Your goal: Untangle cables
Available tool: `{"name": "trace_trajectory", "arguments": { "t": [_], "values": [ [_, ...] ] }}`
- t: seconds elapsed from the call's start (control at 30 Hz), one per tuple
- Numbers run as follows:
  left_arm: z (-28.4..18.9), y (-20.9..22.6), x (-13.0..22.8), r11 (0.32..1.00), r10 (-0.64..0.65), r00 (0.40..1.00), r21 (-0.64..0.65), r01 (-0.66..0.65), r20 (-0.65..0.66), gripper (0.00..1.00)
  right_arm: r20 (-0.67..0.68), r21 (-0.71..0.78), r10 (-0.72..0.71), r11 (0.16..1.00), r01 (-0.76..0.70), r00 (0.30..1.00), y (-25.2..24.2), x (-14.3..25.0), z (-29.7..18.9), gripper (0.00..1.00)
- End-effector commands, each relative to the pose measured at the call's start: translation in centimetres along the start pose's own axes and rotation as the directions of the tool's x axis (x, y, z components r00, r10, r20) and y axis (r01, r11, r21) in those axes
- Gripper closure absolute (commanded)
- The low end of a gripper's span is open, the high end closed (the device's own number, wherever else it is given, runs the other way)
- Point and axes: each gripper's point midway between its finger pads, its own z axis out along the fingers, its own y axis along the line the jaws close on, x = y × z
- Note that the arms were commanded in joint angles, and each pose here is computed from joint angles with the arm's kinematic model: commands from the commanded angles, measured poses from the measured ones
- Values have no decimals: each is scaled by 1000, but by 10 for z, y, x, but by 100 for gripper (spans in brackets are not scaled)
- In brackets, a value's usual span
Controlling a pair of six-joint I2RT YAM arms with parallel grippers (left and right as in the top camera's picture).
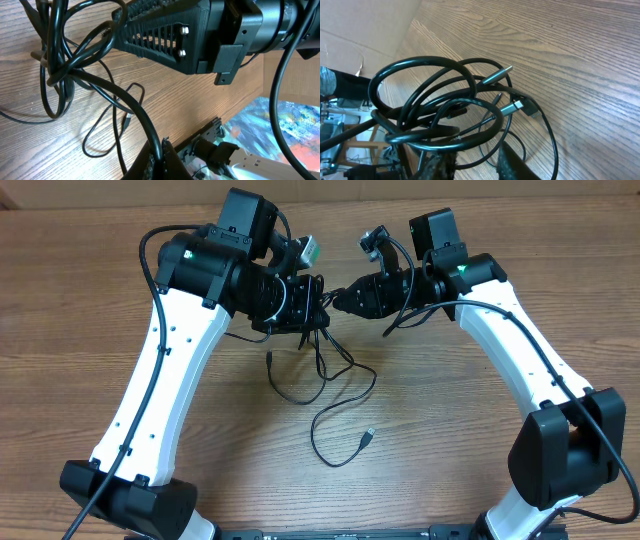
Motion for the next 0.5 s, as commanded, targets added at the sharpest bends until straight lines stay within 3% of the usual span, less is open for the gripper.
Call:
{"name": "trace_trajectory", "arguments": {
  "t": [0.0, 0.13, 0.2, 0.37, 0.47],
  "values": [
    [-7, -2, -3, 999, 23, 999, -44, -21, 36, 96, 2, -8, 23, 1000, -23, 1000, -3, 0, 1, 64],
    [-9, 22, -5, 982, 69, 996, -180, -59, 48, 96, 63, 2, 262, 965, -263, 963, -20, -13, -13, 54],
    [-8, 24, -3, 977, 113, 993, -186, -105, 32, 96, 74, -20, 350, 937, -350, 934, -24, -15, -21, 39],
    [-6, 23, -5, 976, 126, 991, -181, -117, 35, 96, 38, -125, 387, 917, -380, 921, -10, -15, -27, 17],
    [-4, 15, -5, 978, 163, 986, -135, -158, 28, 96, 31, -93, 454, 888, -450, 890, -15, -12, -25, 14]
  ]
}}
